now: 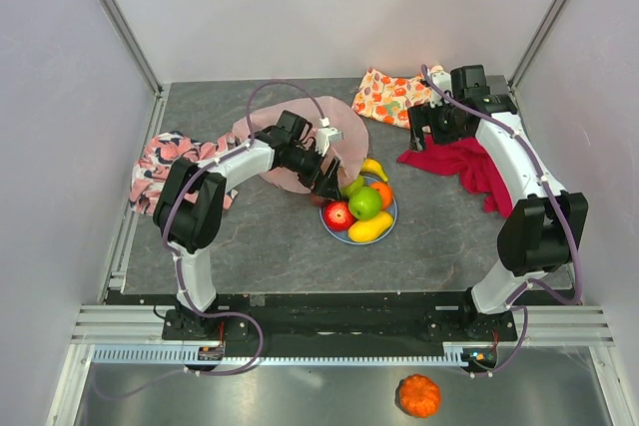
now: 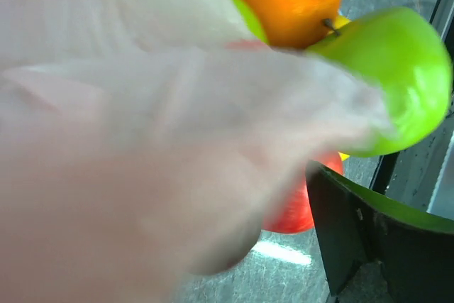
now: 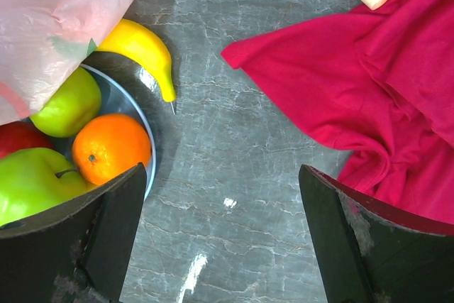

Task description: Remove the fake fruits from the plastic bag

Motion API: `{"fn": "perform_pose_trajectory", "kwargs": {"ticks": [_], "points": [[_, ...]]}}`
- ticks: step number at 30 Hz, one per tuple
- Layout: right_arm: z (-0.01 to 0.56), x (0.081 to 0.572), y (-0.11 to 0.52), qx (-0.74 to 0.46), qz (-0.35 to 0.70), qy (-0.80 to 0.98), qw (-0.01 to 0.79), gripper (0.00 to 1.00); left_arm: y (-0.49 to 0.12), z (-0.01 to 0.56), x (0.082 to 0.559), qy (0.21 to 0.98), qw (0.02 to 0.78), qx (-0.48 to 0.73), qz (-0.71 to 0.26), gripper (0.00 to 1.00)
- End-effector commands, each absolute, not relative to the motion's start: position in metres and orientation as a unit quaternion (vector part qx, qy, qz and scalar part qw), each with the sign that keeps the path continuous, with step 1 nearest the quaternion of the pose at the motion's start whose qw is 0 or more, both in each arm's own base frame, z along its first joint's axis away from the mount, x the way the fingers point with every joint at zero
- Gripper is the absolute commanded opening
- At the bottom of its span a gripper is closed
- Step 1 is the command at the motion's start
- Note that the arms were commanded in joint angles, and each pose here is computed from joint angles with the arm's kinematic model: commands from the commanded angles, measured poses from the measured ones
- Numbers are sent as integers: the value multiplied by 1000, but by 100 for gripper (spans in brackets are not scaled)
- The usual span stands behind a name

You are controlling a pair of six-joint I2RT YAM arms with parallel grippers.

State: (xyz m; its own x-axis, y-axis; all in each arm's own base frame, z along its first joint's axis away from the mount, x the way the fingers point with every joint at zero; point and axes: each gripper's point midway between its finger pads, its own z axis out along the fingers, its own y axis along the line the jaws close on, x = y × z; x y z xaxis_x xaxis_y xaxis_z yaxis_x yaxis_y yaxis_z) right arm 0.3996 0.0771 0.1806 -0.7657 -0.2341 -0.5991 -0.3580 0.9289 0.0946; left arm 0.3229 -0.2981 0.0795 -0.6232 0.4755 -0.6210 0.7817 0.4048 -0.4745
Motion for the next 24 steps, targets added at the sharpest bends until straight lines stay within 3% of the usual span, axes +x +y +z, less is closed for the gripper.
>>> {"fn": "perform_pose_trajectory", "kwargs": {"ticks": [1,12,16,17,20,24], "points": [[198,411,85,-170,111,922,331,97,-303,86,321,823,176,343,-417,96],[202,415,96,-179,116,916,340,97,-307,92,328,838,181,301,-418,98],[206,418,98,-185,114,913,346,97,-291,113,346,842,239,328,-355,98],[207,421,98,-187,113,911,350,98,-289,142,353,819,278,363,-346,97],[210,431,99,-186,113,907,360,98,-280,206,331,762,298,427,-385,96],[211,445,106,-180,127,903,370,98,-262,266,277,729,280,480,-400,96]]}}
